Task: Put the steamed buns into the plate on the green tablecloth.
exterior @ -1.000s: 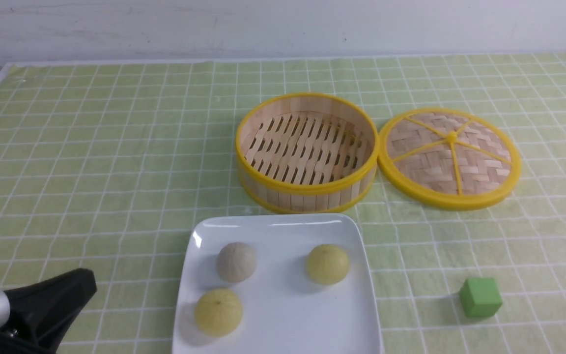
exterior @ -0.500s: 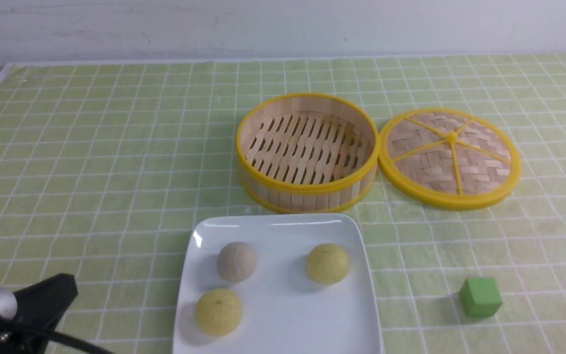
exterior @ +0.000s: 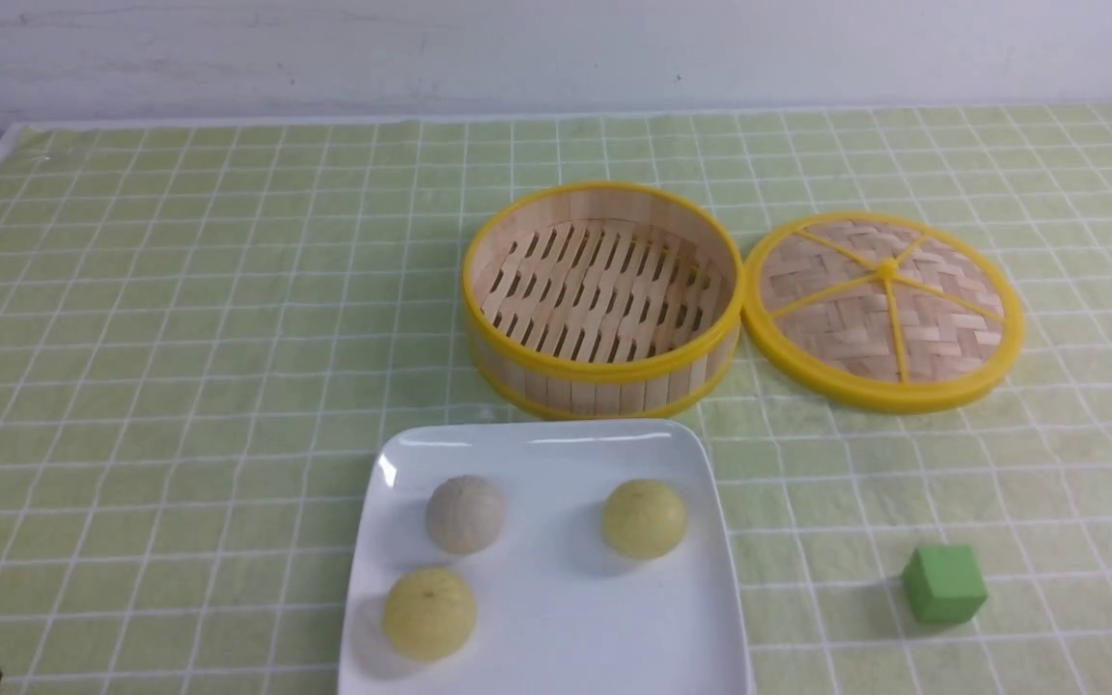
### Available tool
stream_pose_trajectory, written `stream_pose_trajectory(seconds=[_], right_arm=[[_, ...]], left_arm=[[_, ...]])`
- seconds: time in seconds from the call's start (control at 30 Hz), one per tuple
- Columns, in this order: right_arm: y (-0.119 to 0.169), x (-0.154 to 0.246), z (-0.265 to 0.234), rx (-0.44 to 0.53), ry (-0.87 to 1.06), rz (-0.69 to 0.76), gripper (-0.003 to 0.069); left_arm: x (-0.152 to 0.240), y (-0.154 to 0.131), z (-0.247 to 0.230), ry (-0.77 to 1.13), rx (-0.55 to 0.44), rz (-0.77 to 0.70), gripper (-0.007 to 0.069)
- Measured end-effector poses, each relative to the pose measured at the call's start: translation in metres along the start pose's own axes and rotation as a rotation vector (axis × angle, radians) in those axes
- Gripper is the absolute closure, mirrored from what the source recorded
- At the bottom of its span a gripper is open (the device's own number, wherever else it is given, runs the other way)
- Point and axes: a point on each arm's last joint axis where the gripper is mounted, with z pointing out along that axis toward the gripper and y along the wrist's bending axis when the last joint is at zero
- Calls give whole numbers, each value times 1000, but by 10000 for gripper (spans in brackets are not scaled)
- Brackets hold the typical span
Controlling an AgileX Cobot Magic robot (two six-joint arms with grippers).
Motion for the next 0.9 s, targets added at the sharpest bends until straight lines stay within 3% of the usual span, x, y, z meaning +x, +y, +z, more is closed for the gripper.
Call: stream_pose_trajectory(seconds=[0.9], right_arm=[[0, 0, 0, 0, 0, 0, 561]], left_arm=[[6, 2, -1, 57, -21, 3, 571]])
